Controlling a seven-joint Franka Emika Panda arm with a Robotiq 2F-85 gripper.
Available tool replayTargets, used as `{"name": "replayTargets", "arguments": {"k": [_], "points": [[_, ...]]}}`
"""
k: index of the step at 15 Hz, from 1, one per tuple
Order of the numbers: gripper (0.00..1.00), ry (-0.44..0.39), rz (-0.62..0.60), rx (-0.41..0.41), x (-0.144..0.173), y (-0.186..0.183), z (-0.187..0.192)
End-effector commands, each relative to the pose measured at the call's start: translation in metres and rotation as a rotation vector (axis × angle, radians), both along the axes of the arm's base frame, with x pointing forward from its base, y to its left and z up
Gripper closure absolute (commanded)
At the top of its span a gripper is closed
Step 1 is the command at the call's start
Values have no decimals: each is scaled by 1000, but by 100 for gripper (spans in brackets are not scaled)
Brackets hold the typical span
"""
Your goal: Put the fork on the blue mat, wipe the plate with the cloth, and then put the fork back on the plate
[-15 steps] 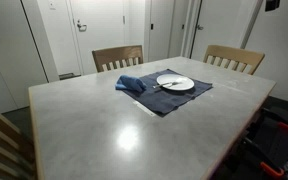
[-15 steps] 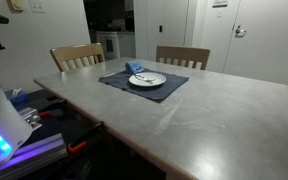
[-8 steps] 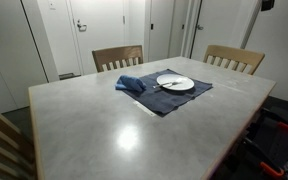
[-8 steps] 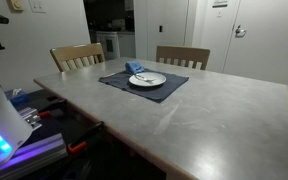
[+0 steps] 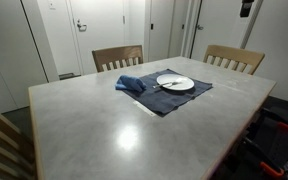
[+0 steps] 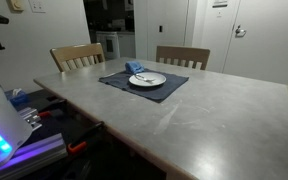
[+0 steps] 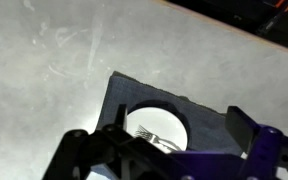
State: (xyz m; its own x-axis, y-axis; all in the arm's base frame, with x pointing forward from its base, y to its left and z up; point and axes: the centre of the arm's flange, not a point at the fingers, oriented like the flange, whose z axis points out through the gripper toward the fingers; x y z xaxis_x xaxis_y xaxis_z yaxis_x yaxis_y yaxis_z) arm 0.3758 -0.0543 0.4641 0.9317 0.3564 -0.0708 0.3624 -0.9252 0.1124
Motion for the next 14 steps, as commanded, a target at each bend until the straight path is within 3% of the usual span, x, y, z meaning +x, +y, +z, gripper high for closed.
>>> {"name": "replayTargets", "arguments": {"k": [1, 3, 4, 10, 14], "points": [[0, -34, 128, 20, 19, -8, -24], [0, -36, 201, 22, 26, -11, -31], [0, -35, 134, 15, 16, -5, -18], [0, -31, 172, 24, 25, -9, -28], [0, -84, 265, 41, 42, -4, -38]]}}
